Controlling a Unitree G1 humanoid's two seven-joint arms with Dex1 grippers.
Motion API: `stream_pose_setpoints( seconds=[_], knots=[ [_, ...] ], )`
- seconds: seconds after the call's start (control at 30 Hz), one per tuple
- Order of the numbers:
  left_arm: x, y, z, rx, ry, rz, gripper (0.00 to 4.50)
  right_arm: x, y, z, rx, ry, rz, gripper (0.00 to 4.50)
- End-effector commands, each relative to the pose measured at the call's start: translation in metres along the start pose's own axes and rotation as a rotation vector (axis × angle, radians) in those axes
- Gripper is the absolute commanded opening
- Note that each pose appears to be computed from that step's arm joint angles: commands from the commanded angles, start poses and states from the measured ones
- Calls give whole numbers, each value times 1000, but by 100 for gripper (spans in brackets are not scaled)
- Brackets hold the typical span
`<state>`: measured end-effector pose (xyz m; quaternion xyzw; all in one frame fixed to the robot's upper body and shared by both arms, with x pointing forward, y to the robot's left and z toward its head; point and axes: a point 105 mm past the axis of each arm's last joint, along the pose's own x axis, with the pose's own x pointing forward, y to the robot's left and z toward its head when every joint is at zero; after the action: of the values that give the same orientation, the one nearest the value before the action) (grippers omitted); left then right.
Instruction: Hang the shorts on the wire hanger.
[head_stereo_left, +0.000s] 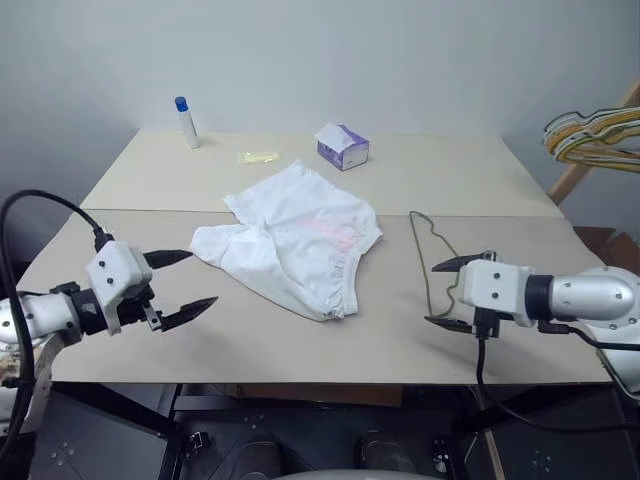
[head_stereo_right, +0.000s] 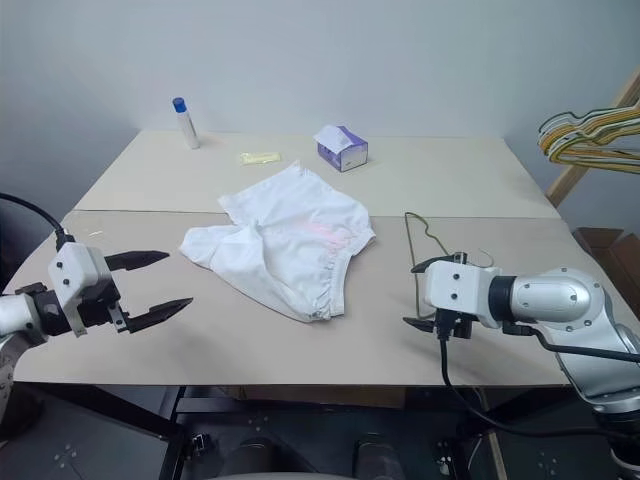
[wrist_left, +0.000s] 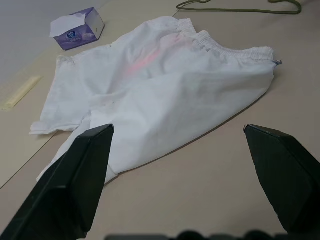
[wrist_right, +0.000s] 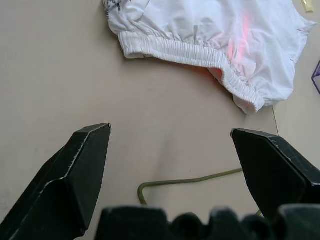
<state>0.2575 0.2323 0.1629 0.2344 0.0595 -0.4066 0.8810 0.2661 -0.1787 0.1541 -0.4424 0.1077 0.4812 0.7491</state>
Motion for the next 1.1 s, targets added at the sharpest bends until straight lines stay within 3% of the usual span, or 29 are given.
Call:
stream_pose_setpoints(
  seconds=[0.03, 0.5, 0.67, 0.97, 1.1],
  knots=[
    [-4, 3, 14, 27, -17, 6, 450, -4, -9, 7, -49, -11, -29, 447],
    [2, 5, 9, 62, 23, 13, 450, 6, -12, 22, -95, -62, -77, 447],
    [4, 5, 8, 68, 32, 3, 450, 29, -7, 44, -45, -120, -1, 447],
    [3, 2, -3, 83, 104, -57, 450, 93, 20, 64, -263, -127, 91, 447],
    [4, 3, -2, 90, 105, -55, 450, 121, 19, 57, -339, -67, 80, 447]
  ],
)
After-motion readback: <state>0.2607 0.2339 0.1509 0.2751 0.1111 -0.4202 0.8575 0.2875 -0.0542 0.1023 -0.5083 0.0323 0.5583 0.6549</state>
